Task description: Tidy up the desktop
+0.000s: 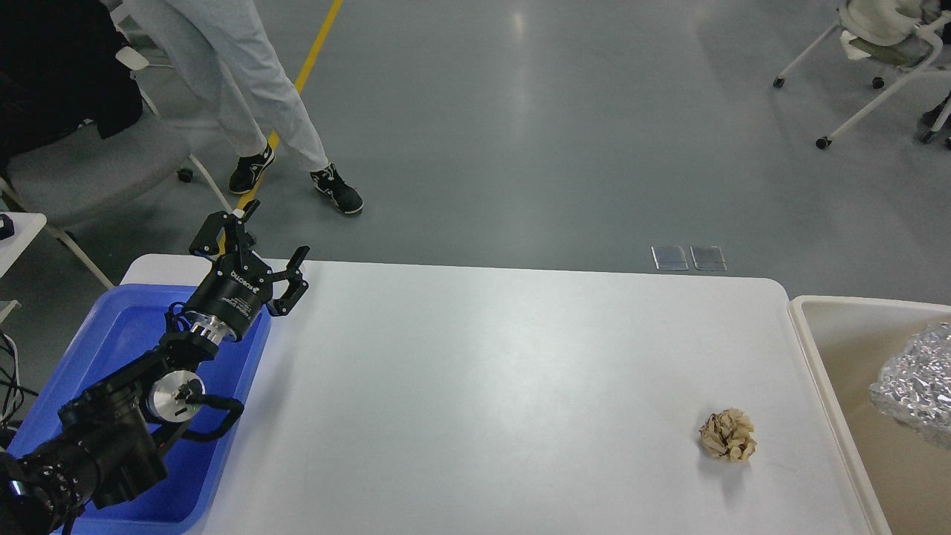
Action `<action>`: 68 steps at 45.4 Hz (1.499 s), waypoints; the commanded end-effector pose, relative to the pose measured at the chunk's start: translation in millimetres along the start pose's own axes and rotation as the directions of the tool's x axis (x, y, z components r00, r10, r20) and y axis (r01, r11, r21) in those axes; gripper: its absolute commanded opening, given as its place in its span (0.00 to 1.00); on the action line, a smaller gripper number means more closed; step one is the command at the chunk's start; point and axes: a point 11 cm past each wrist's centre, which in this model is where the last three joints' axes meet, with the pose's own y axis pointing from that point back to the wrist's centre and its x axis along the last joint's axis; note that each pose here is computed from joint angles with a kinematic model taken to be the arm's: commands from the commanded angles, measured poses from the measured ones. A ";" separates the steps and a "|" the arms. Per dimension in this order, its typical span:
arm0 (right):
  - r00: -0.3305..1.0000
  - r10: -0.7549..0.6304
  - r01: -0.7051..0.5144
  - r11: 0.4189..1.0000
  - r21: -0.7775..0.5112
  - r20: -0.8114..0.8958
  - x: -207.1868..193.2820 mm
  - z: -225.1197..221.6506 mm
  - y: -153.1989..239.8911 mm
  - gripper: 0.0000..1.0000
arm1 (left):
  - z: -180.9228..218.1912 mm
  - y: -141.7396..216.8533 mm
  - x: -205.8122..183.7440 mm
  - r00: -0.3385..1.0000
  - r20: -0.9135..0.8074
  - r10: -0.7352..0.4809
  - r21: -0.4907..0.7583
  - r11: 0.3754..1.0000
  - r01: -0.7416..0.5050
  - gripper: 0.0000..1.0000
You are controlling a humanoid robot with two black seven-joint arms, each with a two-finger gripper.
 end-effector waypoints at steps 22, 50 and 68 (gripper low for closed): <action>0.902 0.041 -0.028 0.999 0.036 -0.431 -56.4 6.1 -2.5 0.00 | 0.0 0.0 -0.1 1.000 0.000 0.000 0.000 1.000 0.000 1.00; 0.926 0.104 -0.088 0.994 0.061 -0.363 -34.3 -9.1 -7.0 0.97 | 0.0 0.0 -0.1 1.000 0.000 0.000 0.000 1.000 0.000 1.00; 0.825 0.272 -0.385 0.912 0.141 0.495 18.2 -104.1 -28.0 0.97 | 0.1 0.2 0.4 1.000 0.001 0.001 0.000 1.000 -0.001 1.00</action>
